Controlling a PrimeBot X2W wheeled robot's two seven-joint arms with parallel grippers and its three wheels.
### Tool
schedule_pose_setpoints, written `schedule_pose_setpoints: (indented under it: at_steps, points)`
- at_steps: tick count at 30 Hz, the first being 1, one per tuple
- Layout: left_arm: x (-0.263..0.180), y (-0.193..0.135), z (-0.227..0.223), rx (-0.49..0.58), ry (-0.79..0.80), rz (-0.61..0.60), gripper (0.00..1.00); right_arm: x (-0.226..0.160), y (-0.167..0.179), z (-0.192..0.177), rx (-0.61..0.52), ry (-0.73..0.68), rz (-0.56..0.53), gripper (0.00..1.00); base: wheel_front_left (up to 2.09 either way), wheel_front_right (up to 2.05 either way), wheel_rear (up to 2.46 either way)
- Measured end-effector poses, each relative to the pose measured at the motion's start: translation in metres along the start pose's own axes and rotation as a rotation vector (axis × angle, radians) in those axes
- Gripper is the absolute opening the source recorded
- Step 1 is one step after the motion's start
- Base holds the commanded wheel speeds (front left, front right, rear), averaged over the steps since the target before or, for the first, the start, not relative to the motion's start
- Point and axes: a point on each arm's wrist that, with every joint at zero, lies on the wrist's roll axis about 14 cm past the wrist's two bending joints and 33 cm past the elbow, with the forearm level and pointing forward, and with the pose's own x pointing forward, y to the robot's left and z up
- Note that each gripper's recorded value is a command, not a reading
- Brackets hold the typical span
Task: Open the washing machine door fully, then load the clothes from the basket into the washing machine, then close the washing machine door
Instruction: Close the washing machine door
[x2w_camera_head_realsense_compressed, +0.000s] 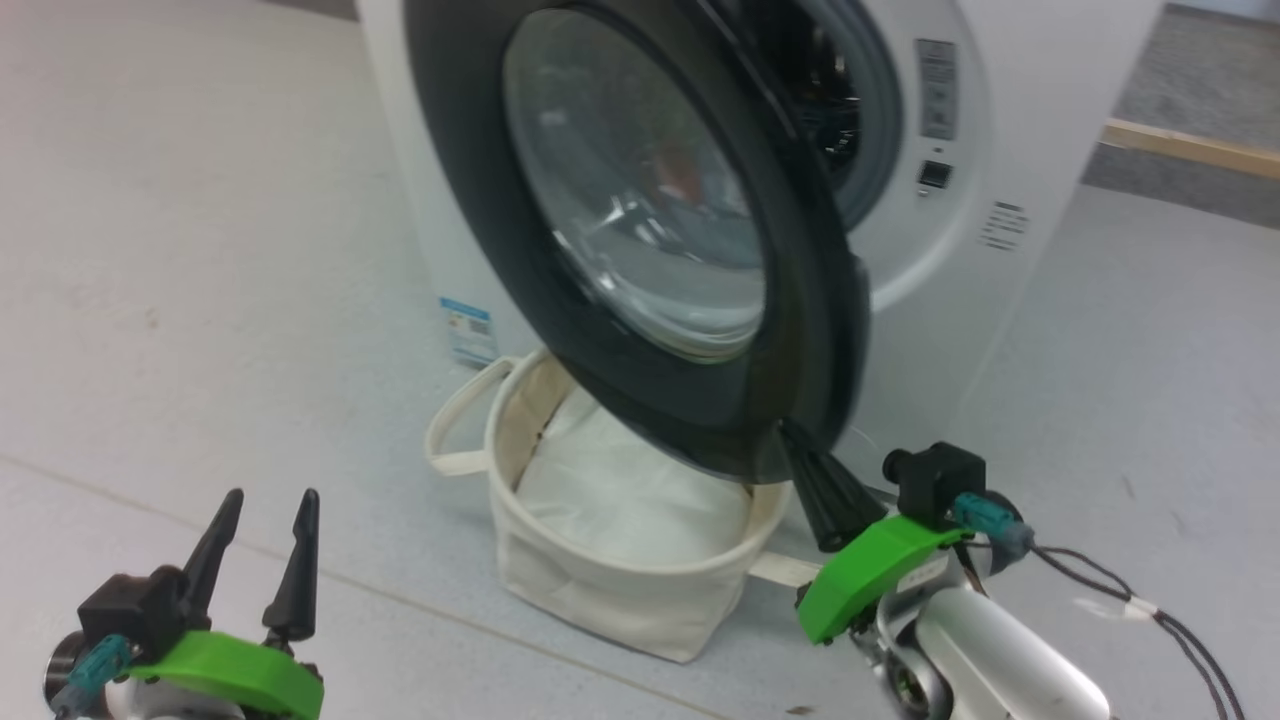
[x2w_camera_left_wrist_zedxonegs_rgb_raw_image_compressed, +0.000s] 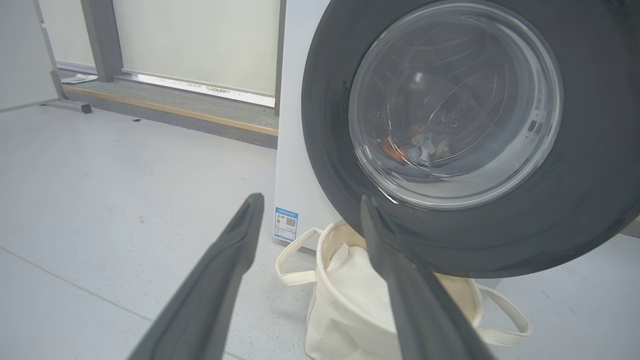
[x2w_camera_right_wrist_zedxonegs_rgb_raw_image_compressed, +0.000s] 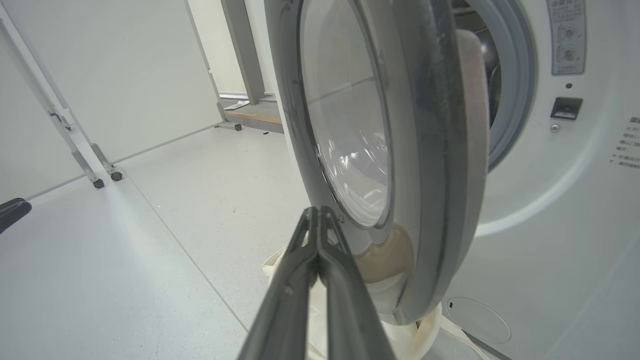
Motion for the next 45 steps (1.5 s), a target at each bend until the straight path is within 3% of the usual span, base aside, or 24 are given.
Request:
schedule_pose_setpoints:
  at_steps: [9,21,35,45]
  points:
    - [-0.024,0.034,-0.001,-0.007,0.006,0.103,1.00,0.027,-0.022,-0.005,-0.011,0.032,-0.037,0.00,0.00,0.00,0.00]
    - [-0.012,0.033,-0.015,0.021,0.066,0.099,1.00,0.032,-0.099,-0.010,-0.017,0.033,-0.214,0.00,0.00,0.00,0.00]
    - [0.030,0.026,-0.029,0.067,0.123,0.082,1.00,0.064,-0.216,0.017,-0.091,-0.045,-0.392,0.00,0.00,0.00,0.00]
    - [0.040,0.025,-0.018,0.070,0.090,0.082,1.00,0.075,-0.247,0.053,-0.148,-0.110,-0.457,0.00,0.00,0.00,0.00]
